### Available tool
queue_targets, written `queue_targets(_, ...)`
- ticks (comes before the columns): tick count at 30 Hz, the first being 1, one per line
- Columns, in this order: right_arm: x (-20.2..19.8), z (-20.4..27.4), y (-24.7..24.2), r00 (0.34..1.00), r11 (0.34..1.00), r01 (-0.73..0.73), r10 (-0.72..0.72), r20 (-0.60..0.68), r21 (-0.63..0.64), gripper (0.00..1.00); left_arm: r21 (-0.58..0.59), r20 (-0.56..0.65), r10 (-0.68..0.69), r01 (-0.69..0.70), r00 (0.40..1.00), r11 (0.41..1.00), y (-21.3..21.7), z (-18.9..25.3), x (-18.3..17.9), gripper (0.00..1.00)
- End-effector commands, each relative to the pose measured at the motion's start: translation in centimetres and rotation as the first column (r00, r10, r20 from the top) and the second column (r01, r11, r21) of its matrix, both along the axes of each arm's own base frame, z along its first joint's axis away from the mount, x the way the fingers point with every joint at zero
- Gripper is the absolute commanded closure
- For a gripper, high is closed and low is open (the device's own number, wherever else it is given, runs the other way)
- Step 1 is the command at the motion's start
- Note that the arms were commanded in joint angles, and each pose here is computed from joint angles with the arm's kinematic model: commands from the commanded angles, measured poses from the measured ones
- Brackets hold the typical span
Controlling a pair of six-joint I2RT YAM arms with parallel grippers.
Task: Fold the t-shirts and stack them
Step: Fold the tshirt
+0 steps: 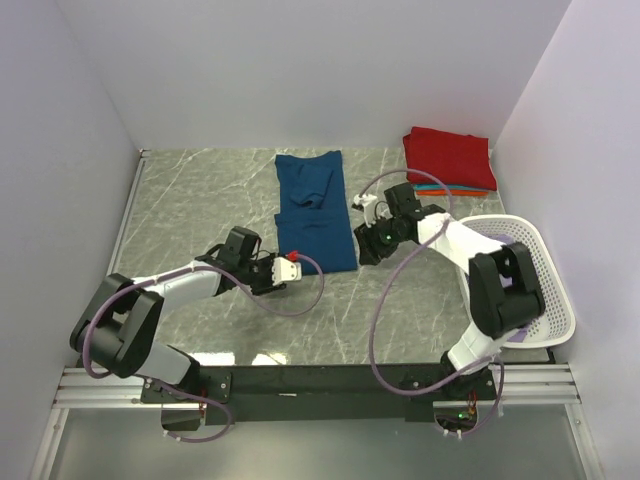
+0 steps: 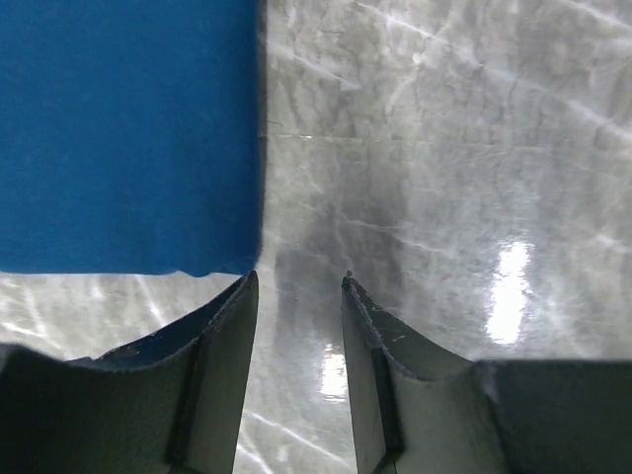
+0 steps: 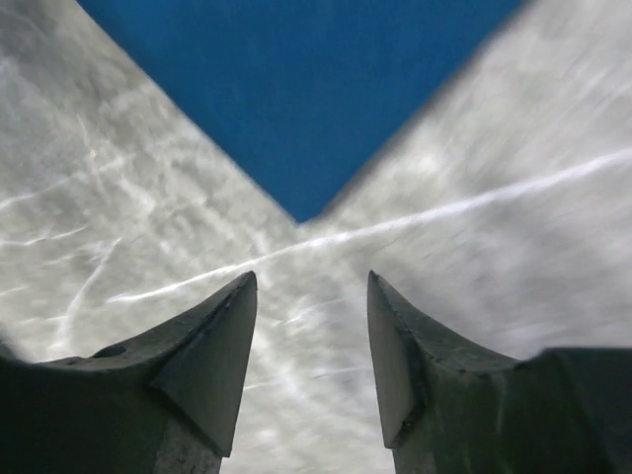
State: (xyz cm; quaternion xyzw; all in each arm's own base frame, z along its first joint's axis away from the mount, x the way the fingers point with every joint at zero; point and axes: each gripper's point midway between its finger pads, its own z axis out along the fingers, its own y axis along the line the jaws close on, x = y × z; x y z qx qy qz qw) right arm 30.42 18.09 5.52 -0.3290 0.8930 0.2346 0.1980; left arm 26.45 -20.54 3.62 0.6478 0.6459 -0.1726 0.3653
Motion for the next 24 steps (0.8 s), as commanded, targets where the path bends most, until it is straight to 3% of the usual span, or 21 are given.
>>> queue_targets(1,3.6,3.6,1.1,0.928,0.986,-0.163,0.165,0.334,-0.033,0.44,0.004,0.139,-0.068,0.068,0.988,0.998,-0.7,1.6,1.6,0.55)
queue_targets(4,3.3,3.2,1.7,0.840,0.947,-0.287,0.321,0.438,-0.143,0.43,0.034,0.192,-0.121,0.116,0.974,0.993,-0.6,1.7,1.9,0.55)
queue_targets(6,3.3,3.4,2.3,0.736,0.902,-0.365,0.431,0.522,-0.231,0.43,0.049,0.209,-0.144,0.137,0.967,0.989,-0.8,1.5,2.3,0.55)
queue_targets(11,1.6,1.2,2.8,0.596,0.802,-0.482,0.595,0.540,-0.353,0.43,0.073,0.214,-0.175,0.163,0.961,0.984,-1.0,0.7,2.8,0.56)
queue_targets(16,0.8,-0.1,3.6,0.533,0.752,-0.528,0.656,0.535,-0.396,0.44,0.097,0.208,-0.178,0.161,0.962,0.982,-0.9,-0.3,3.3,0.57)
queue_targets(24,1.6,-1.3,3.7,0.509,0.727,-0.534,0.685,0.522,-0.433,0.44,0.111,0.193,-0.183,0.164,0.964,0.980,-0.8,-1.1,3.5,0.59)
